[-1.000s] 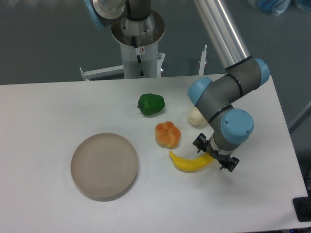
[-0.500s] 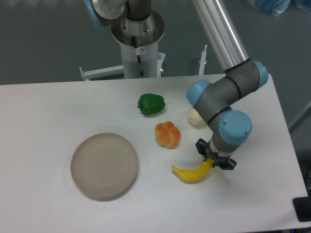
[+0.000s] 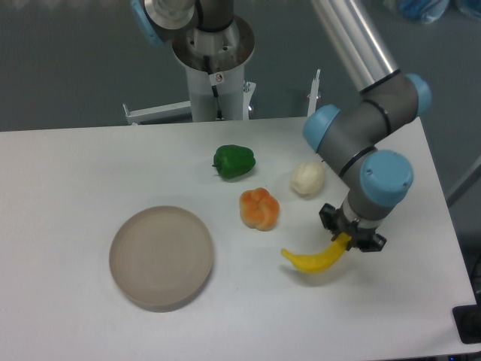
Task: Pick up the banana from the table
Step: 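Lift the held banana up off the table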
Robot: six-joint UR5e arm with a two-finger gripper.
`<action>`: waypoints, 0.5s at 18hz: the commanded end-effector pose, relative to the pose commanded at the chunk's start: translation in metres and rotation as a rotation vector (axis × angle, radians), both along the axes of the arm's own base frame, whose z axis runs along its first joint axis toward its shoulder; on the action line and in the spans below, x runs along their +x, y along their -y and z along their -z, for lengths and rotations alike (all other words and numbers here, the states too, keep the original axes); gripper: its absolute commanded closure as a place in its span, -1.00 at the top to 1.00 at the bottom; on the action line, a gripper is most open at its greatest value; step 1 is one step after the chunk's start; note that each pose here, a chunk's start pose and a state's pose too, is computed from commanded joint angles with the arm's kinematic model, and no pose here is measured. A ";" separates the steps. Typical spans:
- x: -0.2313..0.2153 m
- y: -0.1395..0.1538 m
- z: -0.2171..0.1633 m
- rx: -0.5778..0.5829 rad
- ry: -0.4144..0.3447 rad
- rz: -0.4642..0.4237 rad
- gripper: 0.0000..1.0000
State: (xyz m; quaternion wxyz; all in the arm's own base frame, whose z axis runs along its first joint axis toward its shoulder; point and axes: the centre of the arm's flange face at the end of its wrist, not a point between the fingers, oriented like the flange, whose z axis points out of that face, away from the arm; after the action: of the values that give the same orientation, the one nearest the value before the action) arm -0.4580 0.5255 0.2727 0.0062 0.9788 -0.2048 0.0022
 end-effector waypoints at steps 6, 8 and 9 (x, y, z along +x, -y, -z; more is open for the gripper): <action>-0.031 0.019 -0.043 0.047 -0.060 0.003 -0.60; -0.035 0.015 -0.047 0.051 -0.072 0.006 -0.64; -0.037 0.013 -0.048 0.053 -0.075 0.006 -0.63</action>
State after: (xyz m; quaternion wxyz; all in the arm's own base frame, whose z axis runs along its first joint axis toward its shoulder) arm -0.4954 0.5121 0.3202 -0.0121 0.9773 -0.2075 -0.0398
